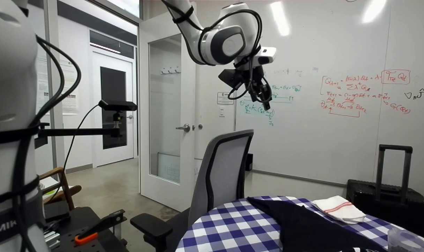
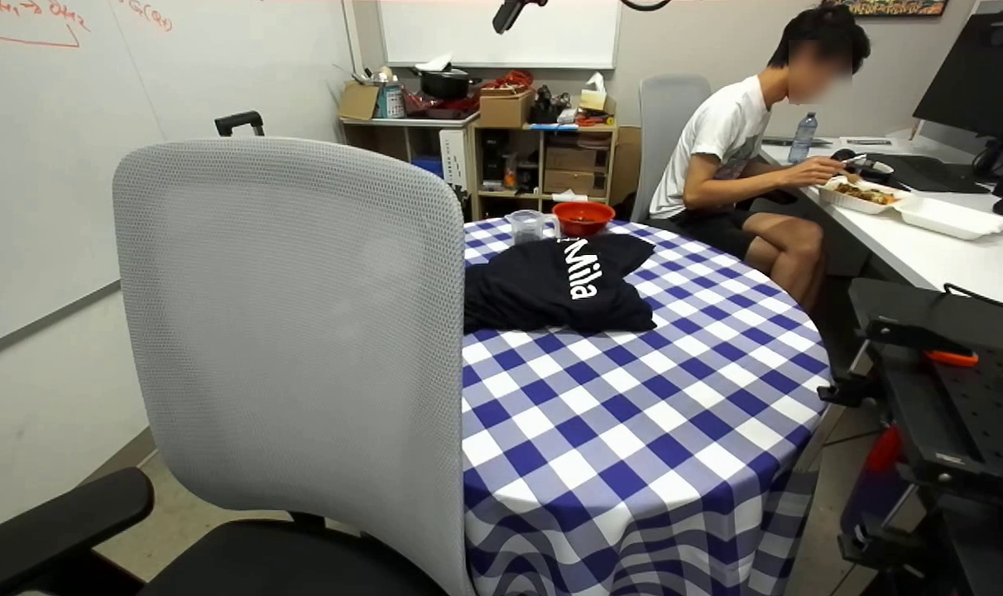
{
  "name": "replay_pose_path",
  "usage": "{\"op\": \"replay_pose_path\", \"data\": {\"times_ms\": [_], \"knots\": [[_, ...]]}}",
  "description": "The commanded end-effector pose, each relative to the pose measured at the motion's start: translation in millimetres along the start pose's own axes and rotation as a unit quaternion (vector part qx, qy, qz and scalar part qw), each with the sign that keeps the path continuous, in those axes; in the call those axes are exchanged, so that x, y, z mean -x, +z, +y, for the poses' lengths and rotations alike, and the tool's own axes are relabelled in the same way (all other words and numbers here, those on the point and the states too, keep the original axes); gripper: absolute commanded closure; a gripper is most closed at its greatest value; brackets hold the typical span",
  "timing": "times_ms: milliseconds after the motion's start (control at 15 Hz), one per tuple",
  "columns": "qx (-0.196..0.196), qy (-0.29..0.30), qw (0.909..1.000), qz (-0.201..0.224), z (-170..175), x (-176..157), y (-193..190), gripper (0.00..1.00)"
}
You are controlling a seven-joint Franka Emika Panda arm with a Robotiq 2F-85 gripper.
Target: Put the black shirt on the table
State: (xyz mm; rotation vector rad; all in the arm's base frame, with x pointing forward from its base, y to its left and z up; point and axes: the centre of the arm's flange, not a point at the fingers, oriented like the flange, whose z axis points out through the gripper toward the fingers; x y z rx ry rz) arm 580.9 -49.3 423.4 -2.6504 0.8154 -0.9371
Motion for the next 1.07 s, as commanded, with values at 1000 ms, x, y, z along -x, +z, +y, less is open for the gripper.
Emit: {"op": "replay_pose_path", "data": {"times_ms": [1000], "knots": [[0.113,-0.214,0.9093,-0.339,126.0,15.7,-30.1,0.00]]}}
